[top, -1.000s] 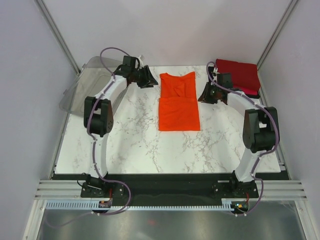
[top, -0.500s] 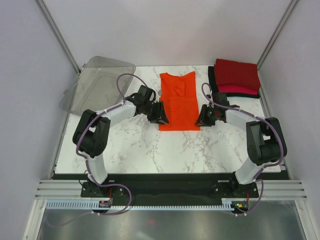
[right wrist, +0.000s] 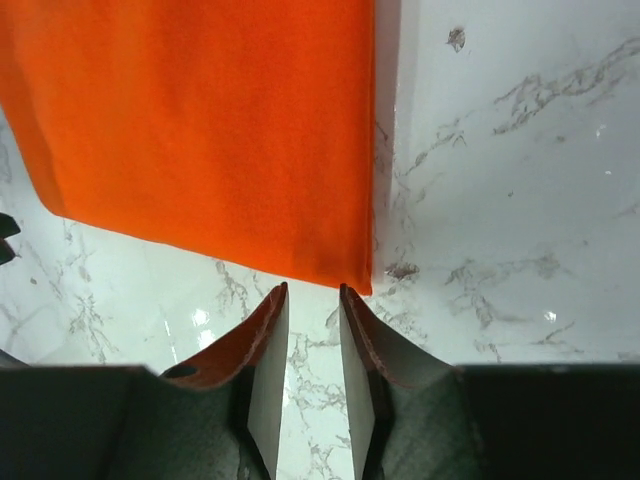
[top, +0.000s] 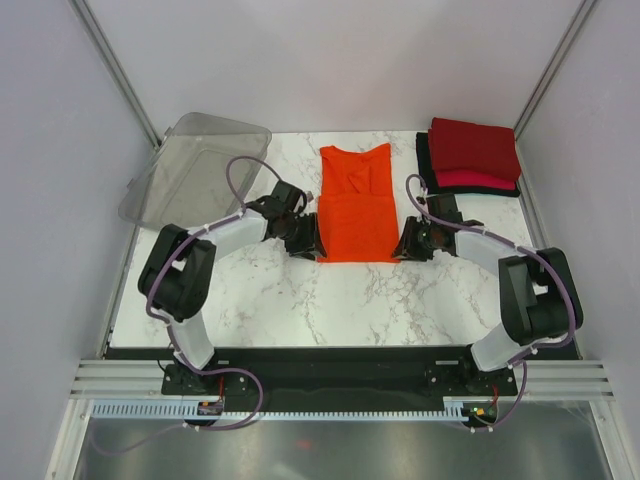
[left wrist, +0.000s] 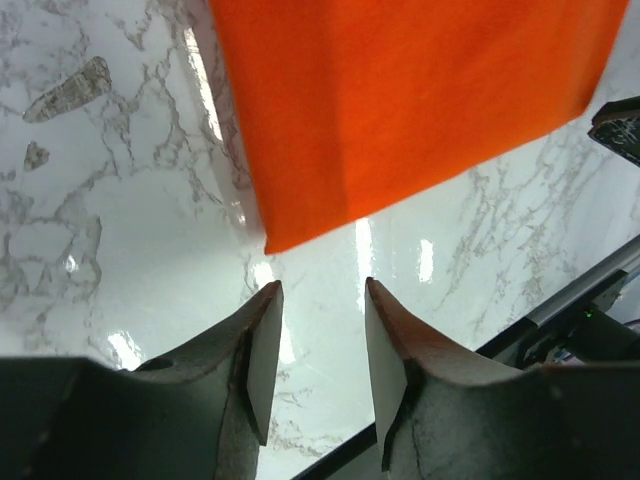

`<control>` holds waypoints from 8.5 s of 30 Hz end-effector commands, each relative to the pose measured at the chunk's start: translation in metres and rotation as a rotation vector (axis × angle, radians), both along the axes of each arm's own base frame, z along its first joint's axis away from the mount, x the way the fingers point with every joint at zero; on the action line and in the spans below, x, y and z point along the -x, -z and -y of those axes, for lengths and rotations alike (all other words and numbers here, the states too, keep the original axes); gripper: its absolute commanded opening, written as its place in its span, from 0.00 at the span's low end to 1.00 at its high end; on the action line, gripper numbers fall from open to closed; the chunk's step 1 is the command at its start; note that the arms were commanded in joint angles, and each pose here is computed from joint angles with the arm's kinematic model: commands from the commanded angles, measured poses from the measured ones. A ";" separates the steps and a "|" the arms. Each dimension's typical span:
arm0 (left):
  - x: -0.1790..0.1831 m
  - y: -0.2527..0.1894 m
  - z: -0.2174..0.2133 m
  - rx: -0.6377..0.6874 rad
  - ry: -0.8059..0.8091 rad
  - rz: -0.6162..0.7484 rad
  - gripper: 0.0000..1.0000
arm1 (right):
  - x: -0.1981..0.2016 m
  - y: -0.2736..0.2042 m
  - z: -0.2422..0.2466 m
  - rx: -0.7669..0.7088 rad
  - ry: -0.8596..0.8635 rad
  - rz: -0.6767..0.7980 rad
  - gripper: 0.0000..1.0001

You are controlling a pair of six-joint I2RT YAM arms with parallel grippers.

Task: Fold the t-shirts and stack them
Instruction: Fold the tshirt

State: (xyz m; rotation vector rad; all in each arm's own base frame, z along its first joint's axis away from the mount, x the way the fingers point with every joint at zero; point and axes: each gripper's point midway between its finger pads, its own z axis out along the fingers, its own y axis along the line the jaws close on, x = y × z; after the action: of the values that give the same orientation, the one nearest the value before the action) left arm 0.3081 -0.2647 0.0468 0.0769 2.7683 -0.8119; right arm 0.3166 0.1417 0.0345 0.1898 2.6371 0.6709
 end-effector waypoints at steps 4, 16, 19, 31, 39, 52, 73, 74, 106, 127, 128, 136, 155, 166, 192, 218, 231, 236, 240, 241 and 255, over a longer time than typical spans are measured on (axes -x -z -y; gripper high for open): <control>-0.003 -0.041 -0.008 0.000 -0.052 0.068 0.51 | 0.006 -0.018 0.012 0.048 0.065 0.041 0.38; 0.003 0.015 -0.011 -0.001 -0.130 -0.044 0.50 | 0.002 0.002 0.014 0.036 0.124 0.055 0.47; 0.001 0.025 -0.009 -0.003 -0.134 -0.056 0.49 | 0.006 0.013 0.016 0.044 0.125 0.041 0.47; 0.003 0.041 -0.016 -0.049 -0.137 -0.071 0.38 | 0.008 0.031 0.014 0.070 0.109 0.033 0.44; -0.002 0.036 -0.017 -0.060 -0.111 -0.036 0.35 | 0.007 0.034 0.013 0.103 0.088 0.016 0.40; -0.011 0.032 -0.017 -0.075 -0.061 0.016 0.33 | 0.014 0.037 0.016 0.134 0.065 0.001 0.37; 0.014 -0.008 -0.002 0.014 -0.009 0.063 0.02 | 0.031 0.015 0.025 0.145 0.086 0.041 0.00; 0.020 -0.012 0.003 0.022 0.006 0.069 0.02 | 0.036 0.010 0.026 0.141 0.089 0.052 0.00; 0.079 -0.107 0.011 -0.054 -0.061 0.169 0.02 | 0.052 -0.116 0.022 0.025 0.172 0.256 0.00; -0.171 -0.130 -0.001 0.024 -0.196 0.282 0.02 | -0.175 -0.136 -0.003 0.053 0.125 0.330 0.00; -0.190 -0.130 0.002 0.036 -0.194 0.319 0.02 | -0.182 -0.132 -0.002 0.047 0.133 0.324 0.00; -0.266 -0.110 0.022 0.174 -0.142 0.455 0.03 | -0.242 -0.093 0.005 0.025 0.186 0.302 0.01; -0.255 -0.088 0.011 0.240 -0.046 0.488 0.41 | -0.283 -0.066 0.040 -0.039 0.264 0.338 0.32; -0.195 -0.057 0.024 0.197 0.007 0.359 0.50 | -0.228 -0.069 0.038 0.027 0.060 0.316 0.47; -0.088 -0.045 -0.023 -0.032 -0.145 0.169 0.31 | -0.026 -0.024 0.015 -0.003 0.064 0.134 0.23; -0.069 0.004 0.033 -0.040 -0.015 0.082 0.40 | -0.188 -0.035 0.038 0.044 0.117 0.324 0.53; -0.072 0.014 0.020 -0.111 -0.060 0.066 0.41 | -0.187 0.016 0.059 0.047 0.202 0.317 0.00; -0.078 -0.004 0.019 -0.114 -0.070 0.096 0.43 | -0.191 -0.002 0.062 0.008 0.221 0.346 0.00; -0.081 -0.028 0.024 -0.076 -0.062 0.133 0.44 | -0.198 -0.032 0.055 -0.052 0.212 0.386 0.02; -0.081 -0.037 0.025 -0.065 -0.062 0.150 0.44 | -0.198 -0.036 0.051 -0.069 0.198 0.387 0.01; -0.062 -0.072 0.067 0.073 0.083 0.201 0.47 | -0.191 -0.045 0.073 0.010 0.232 0.379 0.49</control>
State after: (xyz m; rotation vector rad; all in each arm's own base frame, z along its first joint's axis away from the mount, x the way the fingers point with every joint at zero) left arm 0.3721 -0.3014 0.0716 0.1129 2.6894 -0.7450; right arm 0.4948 0.0779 0.0479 0.3581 2.2802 0.5783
